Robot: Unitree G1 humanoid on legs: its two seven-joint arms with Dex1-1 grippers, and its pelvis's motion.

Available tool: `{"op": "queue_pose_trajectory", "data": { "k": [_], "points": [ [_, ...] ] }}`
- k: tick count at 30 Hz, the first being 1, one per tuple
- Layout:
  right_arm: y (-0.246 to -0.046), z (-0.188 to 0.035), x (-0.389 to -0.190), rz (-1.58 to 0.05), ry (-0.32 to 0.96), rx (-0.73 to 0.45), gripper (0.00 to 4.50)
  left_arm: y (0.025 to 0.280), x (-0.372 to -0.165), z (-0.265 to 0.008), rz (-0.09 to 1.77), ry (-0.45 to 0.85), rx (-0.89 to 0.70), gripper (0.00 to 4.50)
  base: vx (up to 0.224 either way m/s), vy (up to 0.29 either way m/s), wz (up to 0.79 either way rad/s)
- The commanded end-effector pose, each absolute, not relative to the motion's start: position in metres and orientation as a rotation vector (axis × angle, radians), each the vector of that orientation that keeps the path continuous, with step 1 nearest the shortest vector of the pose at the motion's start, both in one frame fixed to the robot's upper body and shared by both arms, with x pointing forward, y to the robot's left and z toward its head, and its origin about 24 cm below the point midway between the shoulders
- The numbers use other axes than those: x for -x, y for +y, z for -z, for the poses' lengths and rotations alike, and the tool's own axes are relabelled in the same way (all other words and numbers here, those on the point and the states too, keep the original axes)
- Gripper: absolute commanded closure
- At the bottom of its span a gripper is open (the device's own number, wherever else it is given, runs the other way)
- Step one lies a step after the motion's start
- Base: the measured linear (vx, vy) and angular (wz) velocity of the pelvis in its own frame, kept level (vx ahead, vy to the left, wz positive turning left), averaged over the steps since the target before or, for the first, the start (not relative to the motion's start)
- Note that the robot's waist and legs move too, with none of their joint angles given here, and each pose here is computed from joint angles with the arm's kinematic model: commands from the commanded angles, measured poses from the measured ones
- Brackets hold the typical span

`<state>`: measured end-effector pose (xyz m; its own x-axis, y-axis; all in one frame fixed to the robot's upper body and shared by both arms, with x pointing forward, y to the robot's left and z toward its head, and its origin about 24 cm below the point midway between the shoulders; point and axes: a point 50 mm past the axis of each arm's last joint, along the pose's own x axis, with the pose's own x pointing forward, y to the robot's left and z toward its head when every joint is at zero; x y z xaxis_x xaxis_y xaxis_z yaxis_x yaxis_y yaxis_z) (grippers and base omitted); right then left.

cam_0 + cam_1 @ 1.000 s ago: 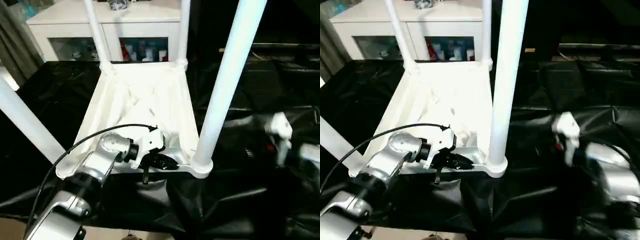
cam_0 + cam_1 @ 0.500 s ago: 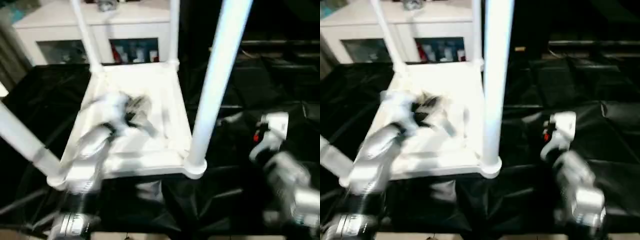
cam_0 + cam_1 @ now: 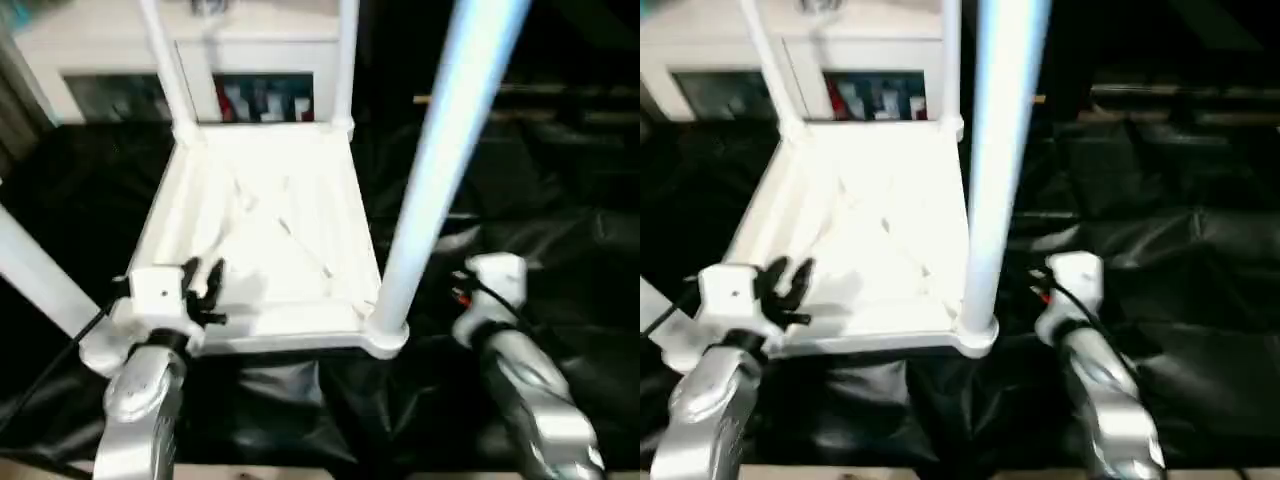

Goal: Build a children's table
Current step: Rotate leg to tighten, then flip table

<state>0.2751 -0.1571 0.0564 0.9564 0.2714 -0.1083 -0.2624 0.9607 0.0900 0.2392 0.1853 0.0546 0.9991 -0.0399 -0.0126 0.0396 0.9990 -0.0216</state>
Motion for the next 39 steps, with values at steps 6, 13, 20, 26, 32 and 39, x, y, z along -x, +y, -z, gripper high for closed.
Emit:
{"op": "queue_pose_trajectory", "data": {
  "k": [6,13,20,26,32,39],
  "points": [
    [-0.16,-0.049,-0.271,-0.28,0.148,-0.083,0.0,0.184,-0.235,-0.051,0.073,0.061,-0.025,2.6,0.0,0.0,0.0],
    [-0.165,-0.049,-0.255,-0.268,0.139,-0.087,0.0,0.176,-0.245,-0.053,0.122,0.071,-0.024,2.6,0.0,0.0,0.0],
    [-0.185,-0.048,-0.245,-0.234,0.163,-0.044,0.0,0.17,-0.235,-0.05,0.13,0.078,-0.008,2.6,0.0,0.0,0.0],
    [-0.2,-0.048,-0.233,-0.312,0.21,0.018,0.0,0.172,-0.214,-0.038,0.101,0.136,-0.002,2.6,0.0,0.0,0.0],
    [-0.194,-0.048,-0.235,-0.347,0.23,0.008,0.0,0.163,-0.215,-0.038,0.113,0.137,0.005,2.6,0.0,0.0,0.0],
    [-0.183,-0.048,-0.234,-0.385,0.238,-0.004,0.0,0.161,-0.218,-0.035,0.113,0.163,0.034,2.6,0.0,0.0,0.0]
  ]
}}
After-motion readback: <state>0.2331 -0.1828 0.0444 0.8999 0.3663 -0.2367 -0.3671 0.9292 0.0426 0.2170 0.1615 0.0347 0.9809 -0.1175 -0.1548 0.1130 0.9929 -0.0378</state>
